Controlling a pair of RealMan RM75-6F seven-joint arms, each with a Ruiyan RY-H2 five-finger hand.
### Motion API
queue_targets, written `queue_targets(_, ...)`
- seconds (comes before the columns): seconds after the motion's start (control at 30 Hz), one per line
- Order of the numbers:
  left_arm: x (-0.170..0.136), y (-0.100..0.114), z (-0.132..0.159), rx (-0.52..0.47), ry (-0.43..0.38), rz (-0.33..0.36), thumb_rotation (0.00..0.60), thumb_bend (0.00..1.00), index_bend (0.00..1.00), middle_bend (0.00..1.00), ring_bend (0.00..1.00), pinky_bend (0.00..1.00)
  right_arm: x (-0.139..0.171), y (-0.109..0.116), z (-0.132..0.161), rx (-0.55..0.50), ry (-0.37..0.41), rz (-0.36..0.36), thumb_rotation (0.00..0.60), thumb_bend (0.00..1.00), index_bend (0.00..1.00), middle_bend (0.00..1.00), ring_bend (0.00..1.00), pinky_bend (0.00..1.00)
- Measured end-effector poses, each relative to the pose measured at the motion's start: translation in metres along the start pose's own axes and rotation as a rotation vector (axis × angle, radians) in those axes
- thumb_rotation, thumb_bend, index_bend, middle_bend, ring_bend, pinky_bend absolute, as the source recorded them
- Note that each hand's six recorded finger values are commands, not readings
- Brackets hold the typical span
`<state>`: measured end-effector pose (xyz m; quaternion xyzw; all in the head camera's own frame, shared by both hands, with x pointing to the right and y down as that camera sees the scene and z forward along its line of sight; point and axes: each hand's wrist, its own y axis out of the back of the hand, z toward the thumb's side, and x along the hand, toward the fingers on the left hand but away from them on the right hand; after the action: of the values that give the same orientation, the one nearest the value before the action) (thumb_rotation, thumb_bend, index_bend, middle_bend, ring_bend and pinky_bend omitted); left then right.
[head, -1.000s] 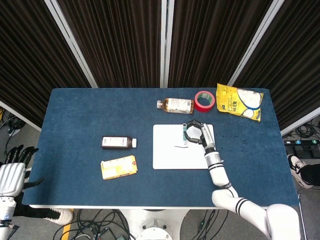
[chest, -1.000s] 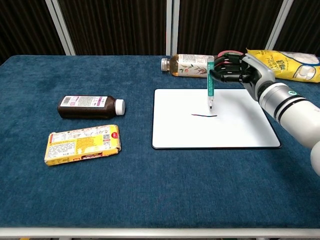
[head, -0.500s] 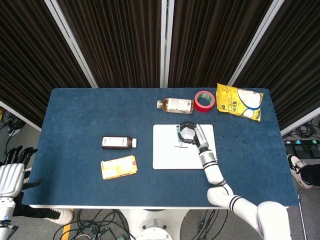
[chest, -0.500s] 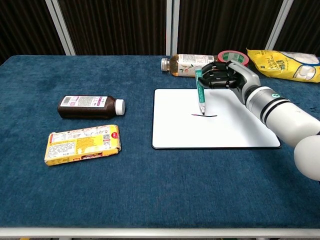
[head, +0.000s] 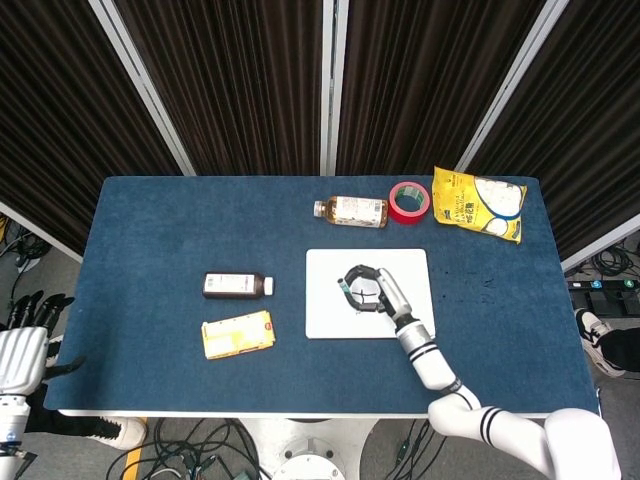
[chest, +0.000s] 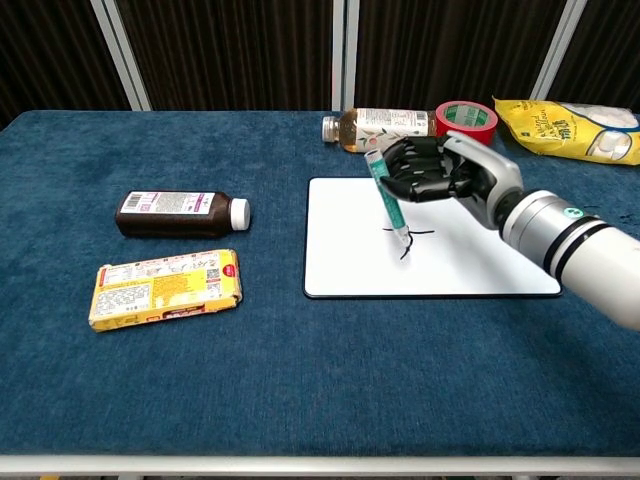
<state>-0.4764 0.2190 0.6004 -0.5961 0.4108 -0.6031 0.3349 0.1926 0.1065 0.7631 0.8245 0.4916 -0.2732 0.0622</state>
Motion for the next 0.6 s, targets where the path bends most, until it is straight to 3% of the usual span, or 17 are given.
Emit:
queue_targets(0.23,0.001,-0.002,0.002,-0.003,-0.001,-0.007,0.6,0.07,0.18,0.13,0.02,0.02,-0.013,0.019,-0.004,0.031,-0.03,-0.056,0.6,0.6,0.55,0.56,0.28,0.14)
queue_targets(0.6,0.001,-0.003,-0.001,-0.002,0.007,-0.014,0.6,0.07,0.18,0.13,0.02,0.02,-0.032,0.013,-0.009,0.058,-0.056,-0.057,0.6,0.6,0.55,0.56,0.28,0.13)
